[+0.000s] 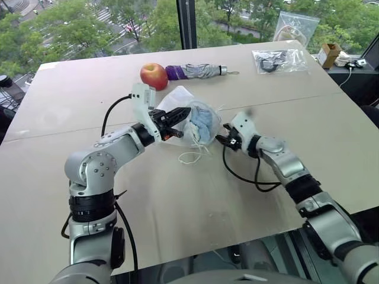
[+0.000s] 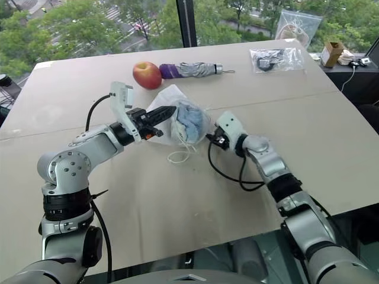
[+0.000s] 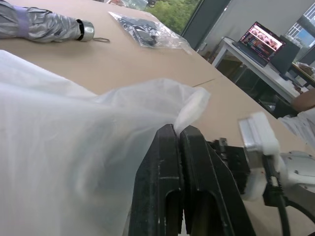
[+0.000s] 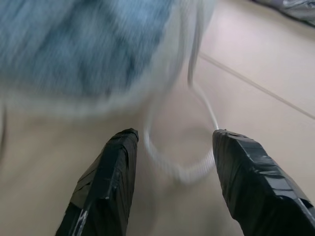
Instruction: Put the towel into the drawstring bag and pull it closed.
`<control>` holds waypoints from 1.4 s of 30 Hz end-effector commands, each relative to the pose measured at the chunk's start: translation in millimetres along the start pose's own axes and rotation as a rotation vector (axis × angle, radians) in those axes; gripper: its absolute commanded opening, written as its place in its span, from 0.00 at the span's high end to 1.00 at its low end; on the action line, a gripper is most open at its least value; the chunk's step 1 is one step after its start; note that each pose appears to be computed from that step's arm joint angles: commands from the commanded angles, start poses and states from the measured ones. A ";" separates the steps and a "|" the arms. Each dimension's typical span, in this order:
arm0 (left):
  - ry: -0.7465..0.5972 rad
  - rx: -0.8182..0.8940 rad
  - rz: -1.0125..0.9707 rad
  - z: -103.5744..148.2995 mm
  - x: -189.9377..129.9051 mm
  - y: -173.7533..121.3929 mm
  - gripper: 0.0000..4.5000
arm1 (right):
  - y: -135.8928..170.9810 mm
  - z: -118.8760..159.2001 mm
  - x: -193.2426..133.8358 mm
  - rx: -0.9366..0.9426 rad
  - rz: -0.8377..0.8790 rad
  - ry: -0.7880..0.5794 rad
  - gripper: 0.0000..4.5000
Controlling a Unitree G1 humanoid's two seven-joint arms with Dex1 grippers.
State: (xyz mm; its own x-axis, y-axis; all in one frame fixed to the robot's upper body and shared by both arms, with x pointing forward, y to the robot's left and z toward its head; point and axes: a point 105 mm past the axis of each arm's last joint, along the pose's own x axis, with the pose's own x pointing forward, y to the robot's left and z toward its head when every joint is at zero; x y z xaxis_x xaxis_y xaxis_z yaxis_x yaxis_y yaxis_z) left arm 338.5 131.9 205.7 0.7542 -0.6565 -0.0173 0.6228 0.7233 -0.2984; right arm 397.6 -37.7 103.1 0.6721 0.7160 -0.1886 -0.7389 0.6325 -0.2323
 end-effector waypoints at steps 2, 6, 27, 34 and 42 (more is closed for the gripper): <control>-0.043 0.036 0.012 11.5 -6.2 0.4 1.00 | -32.0 1.9 -2.7 -0.077 -0.133 0.000 0.63; -0.042 0.036 0.026 10.9 -9.0 3.0 1.00 | -50.0 9.2 -8.0 -0.074 -0.243 -0.055 0.99; -0.053 0.120 -0.239 27.6 -50.2 -43.0 0.53 | -72.4 18.9 -27.8 0.014 -0.443 -0.151 1.00; 0.384 0.236 -0.141 -75.1 -68.8 -25.5 0.53 | -64.5 20.8 -20.0 0.021 -0.406 -0.151 1.00; 0.273 0.356 0.013 -121.2 -36.0 -2.2 0.53 | -65.1 25.7 -18.0 0.011 -0.393 -0.154 1.00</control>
State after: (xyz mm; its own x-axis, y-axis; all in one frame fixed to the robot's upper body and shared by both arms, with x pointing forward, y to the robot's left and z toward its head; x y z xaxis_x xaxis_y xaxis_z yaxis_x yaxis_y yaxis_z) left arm 283.7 130.0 90.1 0.7003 -0.6454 -0.3052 0.6768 0.7362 -0.0039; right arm 428.7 -84.8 125.5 0.8925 0.4510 0.0029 -0.4377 0.8678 -0.2351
